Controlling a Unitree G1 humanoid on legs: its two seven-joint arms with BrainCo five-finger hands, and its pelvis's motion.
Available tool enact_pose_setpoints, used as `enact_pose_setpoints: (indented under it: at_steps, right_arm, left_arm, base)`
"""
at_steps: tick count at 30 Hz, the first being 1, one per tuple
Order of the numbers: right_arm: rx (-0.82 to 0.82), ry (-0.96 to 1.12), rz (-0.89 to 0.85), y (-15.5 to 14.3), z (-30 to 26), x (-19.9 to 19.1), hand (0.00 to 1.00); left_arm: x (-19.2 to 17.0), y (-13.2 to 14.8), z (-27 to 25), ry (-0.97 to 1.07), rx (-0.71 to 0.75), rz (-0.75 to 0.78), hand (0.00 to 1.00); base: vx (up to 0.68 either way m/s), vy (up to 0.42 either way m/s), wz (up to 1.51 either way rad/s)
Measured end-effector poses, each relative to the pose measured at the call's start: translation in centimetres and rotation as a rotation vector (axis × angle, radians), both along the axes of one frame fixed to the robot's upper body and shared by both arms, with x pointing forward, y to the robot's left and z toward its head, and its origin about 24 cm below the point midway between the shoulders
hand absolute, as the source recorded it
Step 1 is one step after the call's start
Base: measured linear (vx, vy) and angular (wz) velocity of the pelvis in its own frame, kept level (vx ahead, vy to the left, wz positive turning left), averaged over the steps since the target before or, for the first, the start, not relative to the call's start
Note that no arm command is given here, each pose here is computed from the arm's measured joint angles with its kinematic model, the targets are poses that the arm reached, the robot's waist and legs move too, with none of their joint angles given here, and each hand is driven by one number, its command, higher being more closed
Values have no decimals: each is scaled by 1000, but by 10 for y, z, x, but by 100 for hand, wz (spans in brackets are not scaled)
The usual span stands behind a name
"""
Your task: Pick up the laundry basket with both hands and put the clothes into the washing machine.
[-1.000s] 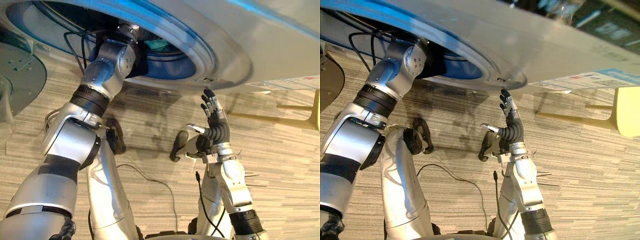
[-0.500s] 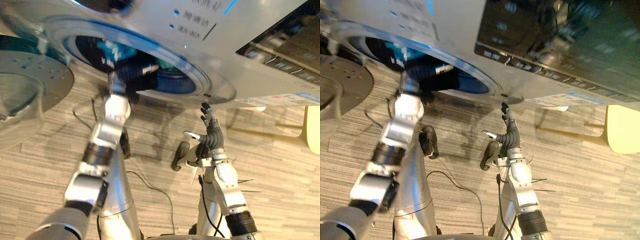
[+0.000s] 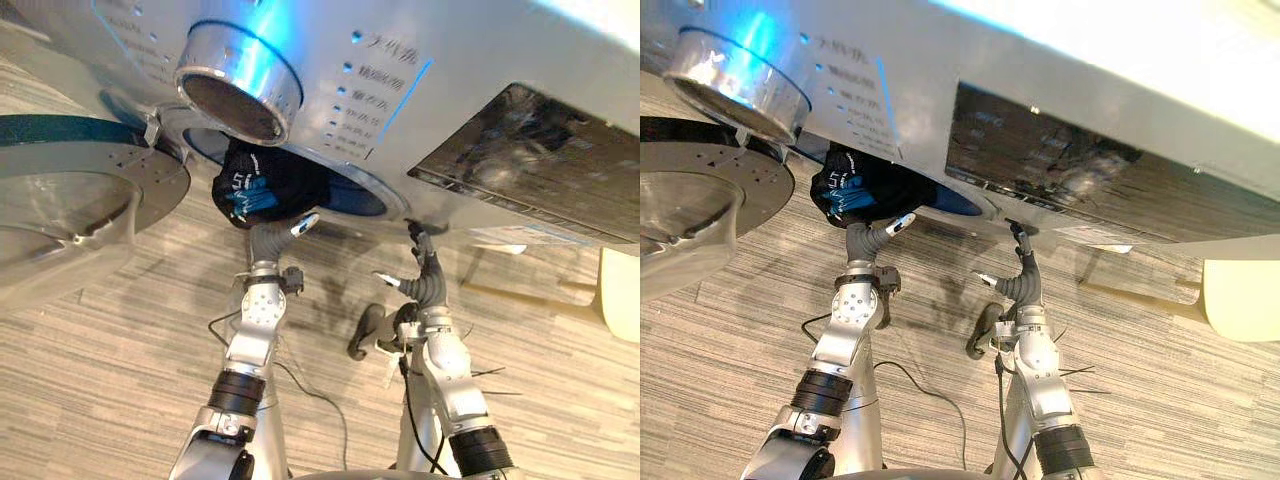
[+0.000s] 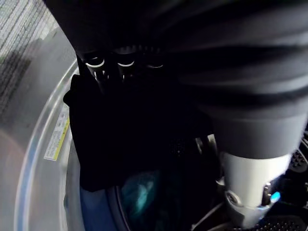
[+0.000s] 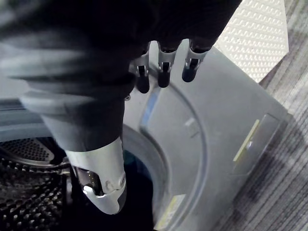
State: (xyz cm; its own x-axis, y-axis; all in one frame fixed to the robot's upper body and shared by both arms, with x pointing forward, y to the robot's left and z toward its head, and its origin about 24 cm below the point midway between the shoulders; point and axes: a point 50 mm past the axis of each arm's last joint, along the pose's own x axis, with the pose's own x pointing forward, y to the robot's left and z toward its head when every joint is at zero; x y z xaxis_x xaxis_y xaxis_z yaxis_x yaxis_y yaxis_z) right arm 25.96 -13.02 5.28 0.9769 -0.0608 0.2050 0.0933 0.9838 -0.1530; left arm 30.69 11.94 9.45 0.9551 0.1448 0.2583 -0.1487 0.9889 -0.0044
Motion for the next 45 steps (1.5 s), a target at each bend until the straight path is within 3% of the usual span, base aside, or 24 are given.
enact_pose_setpoints:
  at_steps: [6, 12, 20, 25, 27, 32, 35, 37, 45]
  right_arm:
    - [-6, 9, 12, 4, -1, 7, 0]
    - [1, 1, 7, 8, 3, 18, 0]
    - [23, -32, 75, 21, 13, 28, 0]
    - [18, -88, 127, 28, 26, 32, 0]
    - [18, -101, 143, 30, 30, 34, 0]
    - [73, -61, 150, 38, 23, 35, 0]
    - [84, -34, 156, 42, 19, 37, 0]
    - [85, -24, 157, 43, 20, 39, 0]
    - [138, -59, 143, 40, 38, 53, 0]
  left_arm:
    - [7, 0, 14, -46, -23, 36, 0]
    - [33, -16, 91, -285, 26, 48, 0]
    - [66, -31, 212, -548, 508, 97, 0]
    - [87, -21, 228, -448, 705, 120, 0]
    - [97, -9, 220, -346, 618, 108, 0]
    - [112, 17, 181, -128, 164, 55, 0]
    - [115, 23, 141, -11, 35, 35, 0]
    - [115, 16, 135, -7, -27, -3, 0]
    - [116, 11, 123, 25, -496, -123, 0]
  base:
    - [13, -3, -1]
    - [2, -4, -1]
    - [18, -8, -7]
    - [10, 18, -9]
    - [-26, 5, -11]
    - [-28, -6, -3]
    - [14, -31, -6]
    - [54, -14, -7]
    - [45, -30, 1]
